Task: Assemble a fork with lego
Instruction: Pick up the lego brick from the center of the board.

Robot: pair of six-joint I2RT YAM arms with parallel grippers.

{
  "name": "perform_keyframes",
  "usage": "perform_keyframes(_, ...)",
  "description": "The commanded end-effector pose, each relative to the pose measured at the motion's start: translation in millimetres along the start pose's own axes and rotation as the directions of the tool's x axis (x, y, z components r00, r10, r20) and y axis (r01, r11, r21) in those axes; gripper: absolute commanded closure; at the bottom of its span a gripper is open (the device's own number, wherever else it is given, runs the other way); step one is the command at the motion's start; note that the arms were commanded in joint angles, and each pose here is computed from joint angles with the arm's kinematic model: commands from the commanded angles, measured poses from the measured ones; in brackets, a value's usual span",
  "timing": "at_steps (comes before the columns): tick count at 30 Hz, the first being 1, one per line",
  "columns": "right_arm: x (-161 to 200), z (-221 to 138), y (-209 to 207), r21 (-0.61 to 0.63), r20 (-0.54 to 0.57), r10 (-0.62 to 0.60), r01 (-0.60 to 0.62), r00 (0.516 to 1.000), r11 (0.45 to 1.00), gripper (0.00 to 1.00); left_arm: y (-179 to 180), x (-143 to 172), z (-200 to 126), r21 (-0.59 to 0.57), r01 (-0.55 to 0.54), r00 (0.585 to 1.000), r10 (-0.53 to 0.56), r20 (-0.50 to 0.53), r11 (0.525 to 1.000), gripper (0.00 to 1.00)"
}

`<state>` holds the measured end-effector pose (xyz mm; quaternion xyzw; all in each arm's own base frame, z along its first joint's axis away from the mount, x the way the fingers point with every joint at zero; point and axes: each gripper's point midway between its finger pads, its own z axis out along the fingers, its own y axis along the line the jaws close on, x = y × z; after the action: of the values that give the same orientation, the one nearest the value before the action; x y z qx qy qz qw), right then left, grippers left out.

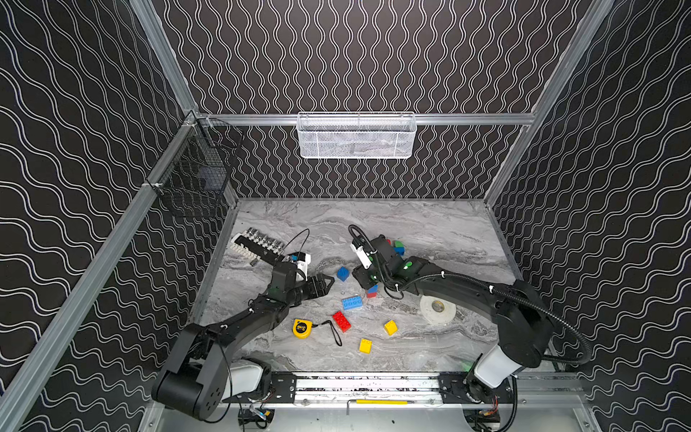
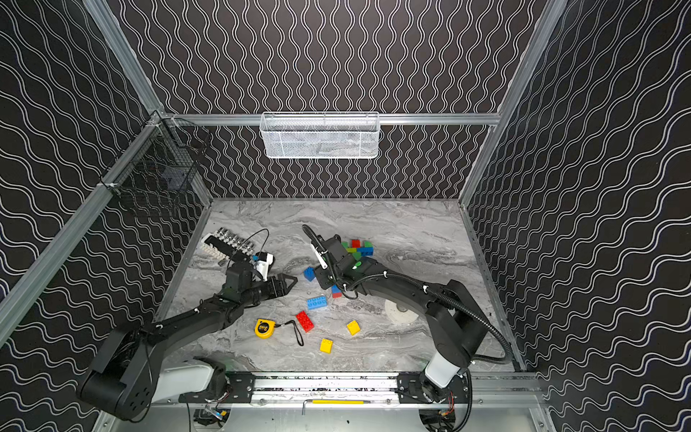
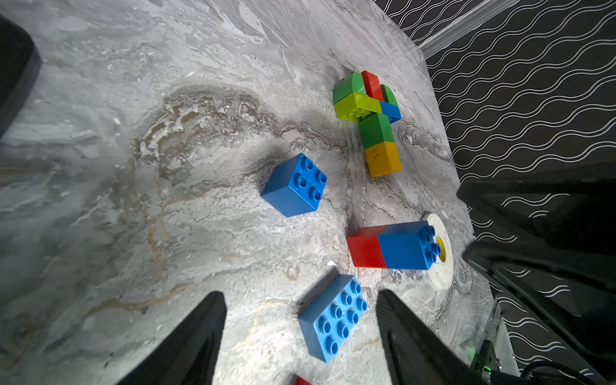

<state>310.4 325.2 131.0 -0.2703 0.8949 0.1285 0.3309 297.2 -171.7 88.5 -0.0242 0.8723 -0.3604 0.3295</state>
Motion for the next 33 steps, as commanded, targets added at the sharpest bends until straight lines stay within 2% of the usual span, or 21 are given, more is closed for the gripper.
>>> perform_keyframes(1,8.9,-1.3,-1.8,0.056,-0.026,0.147,-0.145,0.989,0.988,0.47,1.7,4.9,-4.0,-0.017,-0.031,0.999,0.031,-0.009,0.999,0.24)
perform_keyframes(4,14.2,1.5,2.3,0.098,-0.058,0.137,-0.131,0.989,0.987,0.47,-2.2,14.3,-6.3,-0.036,-0.069,0.997,0.068,-0.034,0.997,0.24)
perform_keyframes(7,15.2,6.4,16.4,0.043,-0.085,0.057,-0.053,0.995,0.998,0.46,-3.1,23.6,-7.8,-0.054,-0.083,0.996,0.081,-0.045,0.995,0.25)
perform_keyframes(9,18.2,8.7,28.6,-0.027,-0.108,-0.008,0.005,0.994,1.0,0.46,1.9,28.1,-10.1,-0.066,-0.052,0.998,0.049,-0.041,0.996,0.26)
perform_keyframes(12,32.6,7.9,55.8,-0.158,-0.132,-0.183,0.161,0.974,0.974,0.45,14.7,26.7,-16.8,-0.088,0.014,1.0,-0.014,-0.003,0.996,0.28)
perform_keyframes(15,47.1,10.5,59.4,-0.186,-0.173,-0.245,0.213,0.954,0.959,0.46,31.2,17.5,-28.9,-0.084,0.121,0.991,-0.116,0.07,0.989,0.28)
perform_keyframes(17,51.6,9.6,60.4,-0.185,-0.194,-0.231,0.195,0.953,0.963,0.46,38.1,13.9,-36.3,-0.086,0.154,0.985,-0.146,0.095,0.984,0.28)
perform_keyframes(24,90.1,9.2,82.7,-0.082,-0.313,-0.033,0.008,0.949,0.997,0.47,45.7,9.6,-53.0,-0.099,0.182,0.978,-0.17,0.118,0.978,0.28)
perform_keyframes(29,113.8,8.8,99.0,-0.052,-0.393,-0.008,-0.014,0.92,0.999,0.42,50.5,12.5,-56.5,-0.071,0.227,0.967,-0.217,0.133,0.971,0.29)
perform_keyframes(33,124.8,15.2,103.0,-0.047,-0.426,-0.016,-0.005,0.904,0.999,0.43,51.9,13.5,-55.6,-0.064,0.235,0.966,-0.225,0.13,0.97,0.29)
